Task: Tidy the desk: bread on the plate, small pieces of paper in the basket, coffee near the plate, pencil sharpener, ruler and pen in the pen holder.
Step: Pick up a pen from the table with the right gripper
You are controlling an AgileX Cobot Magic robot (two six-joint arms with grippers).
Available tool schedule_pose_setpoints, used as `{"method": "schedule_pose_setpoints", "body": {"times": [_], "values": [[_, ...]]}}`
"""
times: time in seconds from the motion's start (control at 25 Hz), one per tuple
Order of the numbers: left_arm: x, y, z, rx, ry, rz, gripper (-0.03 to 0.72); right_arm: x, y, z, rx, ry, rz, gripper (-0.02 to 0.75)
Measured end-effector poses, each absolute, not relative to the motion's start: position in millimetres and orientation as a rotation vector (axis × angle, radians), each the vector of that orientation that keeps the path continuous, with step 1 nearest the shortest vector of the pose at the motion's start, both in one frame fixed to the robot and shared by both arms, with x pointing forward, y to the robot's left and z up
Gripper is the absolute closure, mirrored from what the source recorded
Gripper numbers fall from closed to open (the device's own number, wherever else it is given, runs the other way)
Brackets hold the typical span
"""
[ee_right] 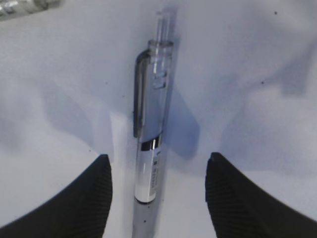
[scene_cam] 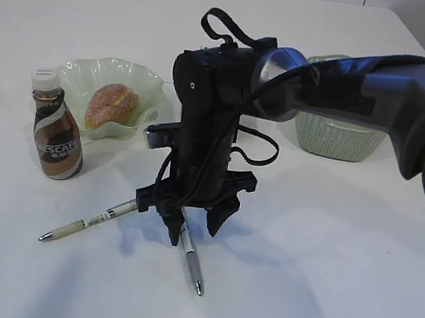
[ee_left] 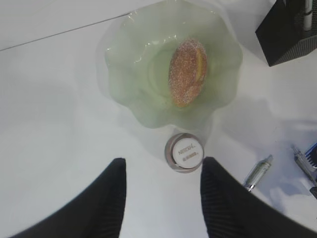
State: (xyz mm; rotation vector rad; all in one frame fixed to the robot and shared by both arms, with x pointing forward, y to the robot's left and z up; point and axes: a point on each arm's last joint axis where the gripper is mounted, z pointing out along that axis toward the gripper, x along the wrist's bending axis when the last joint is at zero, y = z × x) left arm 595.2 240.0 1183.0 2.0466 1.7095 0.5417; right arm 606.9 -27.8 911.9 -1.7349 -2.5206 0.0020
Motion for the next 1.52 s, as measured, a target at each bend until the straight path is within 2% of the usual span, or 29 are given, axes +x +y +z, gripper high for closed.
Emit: {"method": "schedule_pose_setpoints", "body": {"times": [0.8,0.88,0.96,1.0,1.08,1.16,1.2,1.28,1.36,1.52], "values": [[595.6,242.5,1183.1,2.057,1.717,0.576,0.347,610.7,-26.7,899.3,-1.738,-2.536,0.009,0.269],[595.7,242.9,1183.1,2.059,1.718,0.581,0.347,610.8,-28.5,898.3,-1.734,-2.552,0.037,0.293],[595.7,243.0,1183.1,2.059,1.718,0.583,0.347,610.5,-29.2,898.3,-1.733,-2.554,0.049,0.352],[595.7,243.0,1183.1,2.059,1.718,0.583,0.347,610.5,-29.2,898.3,-1.733,-2.554,0.049,0.352],[595.7,243.0,1183.1,2.059,1.718,0.583,0.347,610.2,-29.4,898.3,-1.731,-2.553,0.055,0.447],[595.7,243.1,1183.2,2.059,1.718,0.584,0.347,610.2,-29.4,898.3,-1.731,-2.553,0.055,0.452],[595.7,243.1,1183.2,2.059,1.718,0.584,0.347,609.7,-29.0,898.4,-1.731,-2.545,0.054,0.54],[595.7,243.2,1183.2,2.06,1.719,0.585,0.347,609.5,-28.7,898.4,-1.731,-2.541,0.052,0.554],[595.7,243.2,1183.2,2.06,1.719,0.585,0.347,608.9,-28.0,898.5,-1.731,-2.529,0.049,0.614],[595.7,243.2,1183.2,2.06,1.719,0.585,0.347,608.7,-27.8,898.5,-1.731,-2.526,0.047,0.638]]}}
